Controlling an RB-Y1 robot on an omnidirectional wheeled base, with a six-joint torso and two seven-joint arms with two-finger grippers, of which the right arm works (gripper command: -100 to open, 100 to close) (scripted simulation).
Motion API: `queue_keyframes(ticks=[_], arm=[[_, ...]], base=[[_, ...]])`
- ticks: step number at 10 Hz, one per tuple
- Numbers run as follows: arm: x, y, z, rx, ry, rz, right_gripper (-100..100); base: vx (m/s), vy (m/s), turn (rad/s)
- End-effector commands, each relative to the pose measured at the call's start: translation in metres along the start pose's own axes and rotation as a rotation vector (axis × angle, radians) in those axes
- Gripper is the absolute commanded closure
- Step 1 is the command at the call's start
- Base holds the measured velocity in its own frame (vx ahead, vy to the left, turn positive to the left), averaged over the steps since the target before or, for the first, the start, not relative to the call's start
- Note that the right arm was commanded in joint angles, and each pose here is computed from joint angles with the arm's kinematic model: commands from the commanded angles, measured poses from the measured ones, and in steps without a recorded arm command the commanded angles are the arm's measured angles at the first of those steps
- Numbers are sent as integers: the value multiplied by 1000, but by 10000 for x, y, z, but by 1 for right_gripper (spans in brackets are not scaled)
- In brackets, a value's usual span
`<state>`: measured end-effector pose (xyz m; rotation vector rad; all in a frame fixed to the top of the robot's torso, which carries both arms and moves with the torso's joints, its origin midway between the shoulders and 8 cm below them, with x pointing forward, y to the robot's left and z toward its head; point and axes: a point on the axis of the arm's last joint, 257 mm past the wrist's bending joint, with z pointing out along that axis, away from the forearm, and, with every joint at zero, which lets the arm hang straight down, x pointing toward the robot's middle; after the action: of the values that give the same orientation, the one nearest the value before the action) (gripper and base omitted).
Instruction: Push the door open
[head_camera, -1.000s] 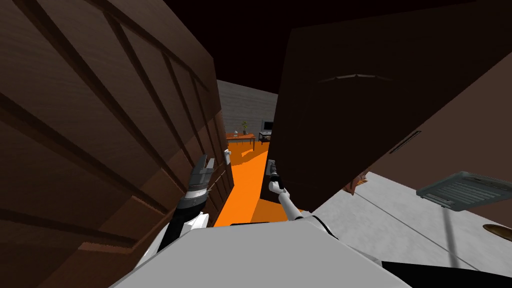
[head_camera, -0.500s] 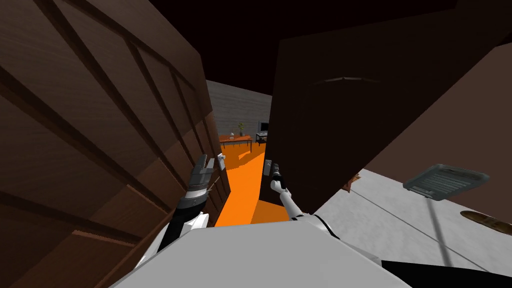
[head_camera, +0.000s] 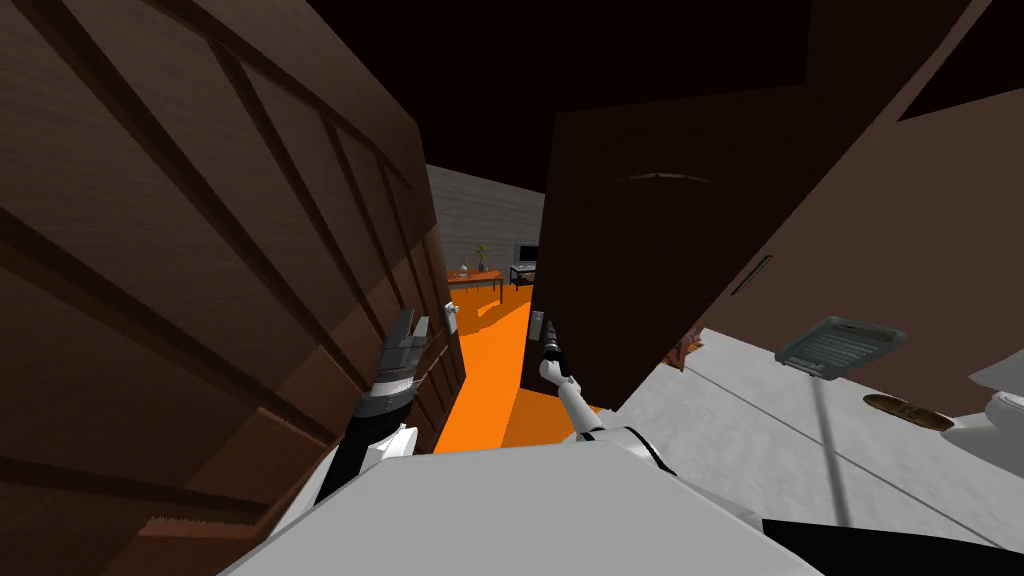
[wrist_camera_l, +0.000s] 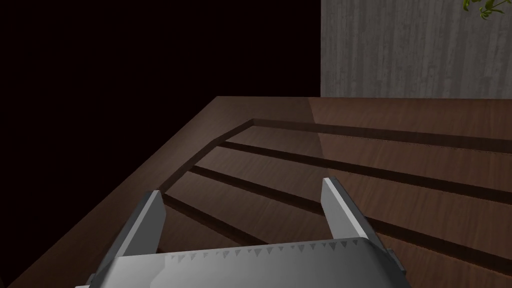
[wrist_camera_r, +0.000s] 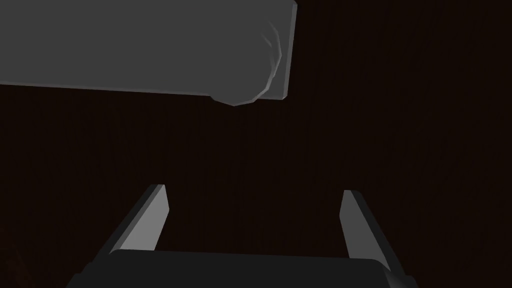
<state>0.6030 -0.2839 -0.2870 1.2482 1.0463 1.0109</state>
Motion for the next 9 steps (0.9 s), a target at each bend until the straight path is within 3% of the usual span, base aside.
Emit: queue_keyframes(ticks=[1,4,6,9], arm=[[113,-21,-36,11,8,15,-100],[379,-67,-106,32,26,53,-100],[161,-46,-54,19,9,23,-100],[42,-37,-33,12,-3,10,-100]], base=[[-192,141,-62],[-158,110,-47],[33,14,10],[221,-33,28]])
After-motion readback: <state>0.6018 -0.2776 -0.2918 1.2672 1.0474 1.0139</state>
